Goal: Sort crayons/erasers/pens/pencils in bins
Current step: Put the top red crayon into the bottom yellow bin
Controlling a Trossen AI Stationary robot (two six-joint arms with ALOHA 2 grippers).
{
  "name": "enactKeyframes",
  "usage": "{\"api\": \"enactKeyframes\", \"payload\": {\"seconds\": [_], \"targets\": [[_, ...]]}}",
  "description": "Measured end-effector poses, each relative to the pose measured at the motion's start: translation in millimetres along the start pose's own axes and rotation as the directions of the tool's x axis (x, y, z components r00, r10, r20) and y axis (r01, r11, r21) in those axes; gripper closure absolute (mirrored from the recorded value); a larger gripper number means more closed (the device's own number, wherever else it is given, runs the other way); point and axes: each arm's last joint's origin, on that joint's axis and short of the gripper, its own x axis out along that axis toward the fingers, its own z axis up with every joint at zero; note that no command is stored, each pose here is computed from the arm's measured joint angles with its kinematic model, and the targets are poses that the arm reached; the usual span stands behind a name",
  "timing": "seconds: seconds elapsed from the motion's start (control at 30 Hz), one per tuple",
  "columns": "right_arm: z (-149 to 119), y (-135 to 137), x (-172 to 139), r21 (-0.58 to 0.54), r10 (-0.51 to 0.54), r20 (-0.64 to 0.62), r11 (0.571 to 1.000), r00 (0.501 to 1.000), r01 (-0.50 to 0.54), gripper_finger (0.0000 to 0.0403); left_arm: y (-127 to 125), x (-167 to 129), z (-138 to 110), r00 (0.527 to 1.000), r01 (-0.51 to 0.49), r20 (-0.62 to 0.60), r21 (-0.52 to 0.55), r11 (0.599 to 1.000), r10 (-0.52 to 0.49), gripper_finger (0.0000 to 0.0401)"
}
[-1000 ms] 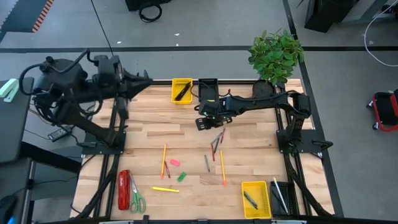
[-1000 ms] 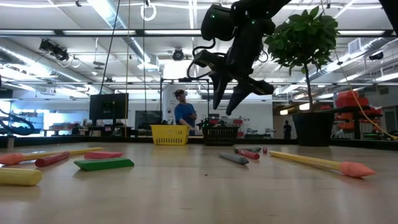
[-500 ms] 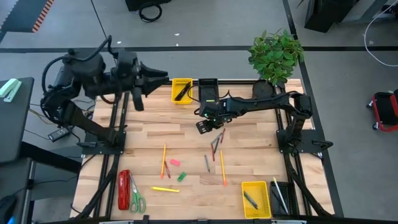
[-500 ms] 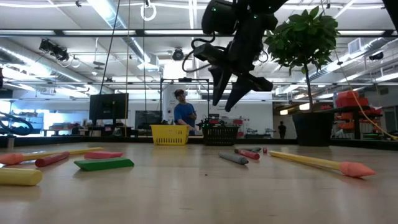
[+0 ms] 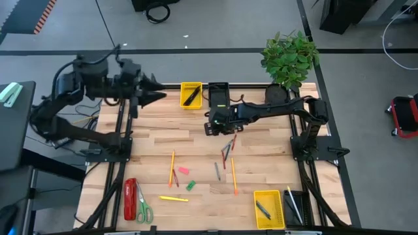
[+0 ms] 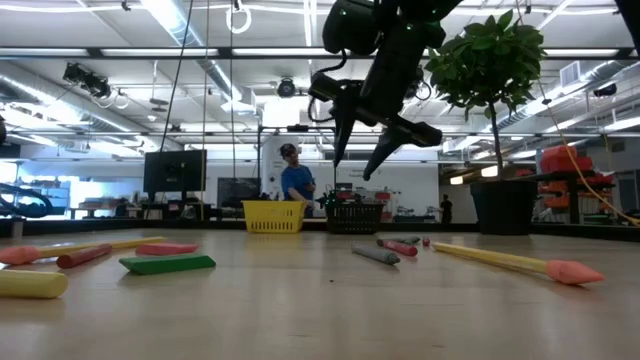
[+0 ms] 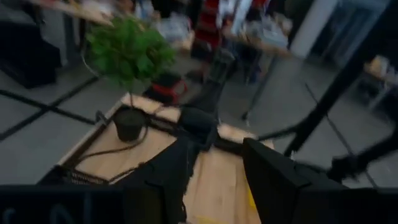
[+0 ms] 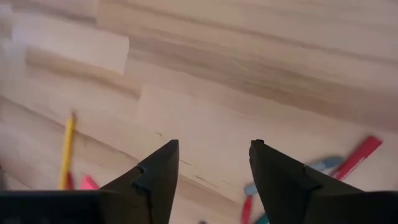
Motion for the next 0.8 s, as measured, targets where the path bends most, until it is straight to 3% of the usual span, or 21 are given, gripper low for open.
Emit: {"api": "enactKeyframes", "payload": {"seconds": [0.1,0.3,0.47,0.8], "targets": [[-3,0,0,0.062,-0.003,-0.004,0.998,1.000,0.004,0.0190,9,-15,-21,0.997,-0.005,0.076,-0.055,0.998,0.010,0.0239],[-7,-5,0,0.196,-0.064,-0.025,0.978,0.998,0.067,0.0184,16,-31,-52,0.985,0.079,0.163,-0.174,0.982,-0.050,0.0239],[-6,-25,4,0.299,-0.209,-0.055,0.930,0.976,0.216,0.0184,15,-43,-57,0.978,0.097,0.198,-0.194,0.976,-0.058,0.0244],[-2,-55,24,0.362,-0.263,-0.144,0.883,0.954,0.298,0.0187,12,-65,-59,0.970,0.104,0.234,-0.188,0.977,-0.058,0.0251]]}}
